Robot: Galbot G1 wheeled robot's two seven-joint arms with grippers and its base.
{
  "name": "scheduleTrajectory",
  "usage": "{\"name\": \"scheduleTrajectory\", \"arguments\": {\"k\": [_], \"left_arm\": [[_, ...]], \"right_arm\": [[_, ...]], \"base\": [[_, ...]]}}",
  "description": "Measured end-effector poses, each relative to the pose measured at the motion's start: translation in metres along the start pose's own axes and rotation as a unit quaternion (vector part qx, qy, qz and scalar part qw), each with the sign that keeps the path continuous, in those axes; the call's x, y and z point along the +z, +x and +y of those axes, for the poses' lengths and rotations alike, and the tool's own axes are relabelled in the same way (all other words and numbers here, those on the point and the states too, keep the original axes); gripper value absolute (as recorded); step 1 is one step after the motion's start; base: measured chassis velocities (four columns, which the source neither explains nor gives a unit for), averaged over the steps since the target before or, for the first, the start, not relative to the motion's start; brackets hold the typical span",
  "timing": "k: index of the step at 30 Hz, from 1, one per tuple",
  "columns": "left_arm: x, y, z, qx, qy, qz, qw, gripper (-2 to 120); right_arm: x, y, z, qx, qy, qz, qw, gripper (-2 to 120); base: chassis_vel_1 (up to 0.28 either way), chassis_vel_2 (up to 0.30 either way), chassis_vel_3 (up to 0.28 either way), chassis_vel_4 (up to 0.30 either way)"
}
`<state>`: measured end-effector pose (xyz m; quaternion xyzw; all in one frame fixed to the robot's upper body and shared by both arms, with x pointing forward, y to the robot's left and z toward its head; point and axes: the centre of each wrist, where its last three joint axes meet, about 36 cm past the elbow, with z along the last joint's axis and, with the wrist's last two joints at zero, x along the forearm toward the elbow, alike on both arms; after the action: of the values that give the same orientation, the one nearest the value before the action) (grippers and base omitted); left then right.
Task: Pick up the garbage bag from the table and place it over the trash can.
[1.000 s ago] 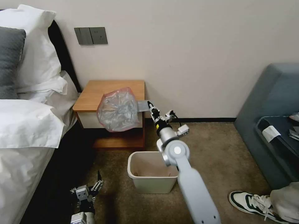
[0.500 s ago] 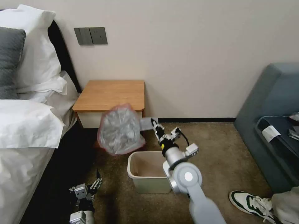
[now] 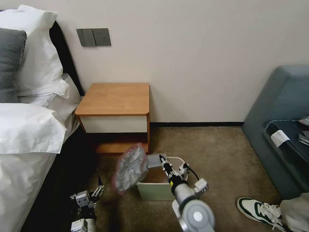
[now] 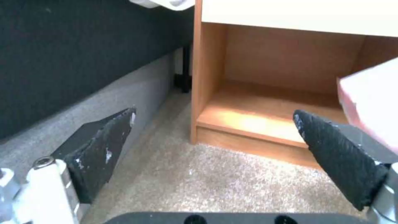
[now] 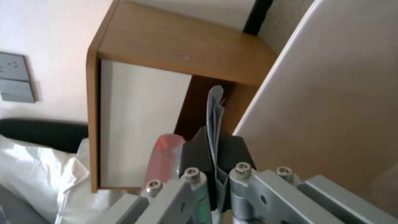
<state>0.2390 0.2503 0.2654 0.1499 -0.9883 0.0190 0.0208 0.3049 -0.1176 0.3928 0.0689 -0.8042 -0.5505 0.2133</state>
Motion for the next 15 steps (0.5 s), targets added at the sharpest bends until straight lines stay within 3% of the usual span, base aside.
{"name": "scheduleTrajectory", "arguments": {"k": [8, 15], "left_arm": [[0.001, -0.0011, -0.0047, 0.004, 0.002, 0.001, 1.0, 100], [-0.0064, -0.0025, -0.0022, 0.006, 0.001, -0.008, 0.9999, 100]], "right_arm": [[0.0019, -0.001, 0.0036, 0.01, 0.011, 0.0, 1.0, -1], [-0.0033, 0.0002, -0.0054, 0.058, 0.038, -0.01, 0.998, 18]], "base": [[0.0, 0.0, 0.0, 0.0], [0.0, 0.0, 0.0, 0.0]]}}
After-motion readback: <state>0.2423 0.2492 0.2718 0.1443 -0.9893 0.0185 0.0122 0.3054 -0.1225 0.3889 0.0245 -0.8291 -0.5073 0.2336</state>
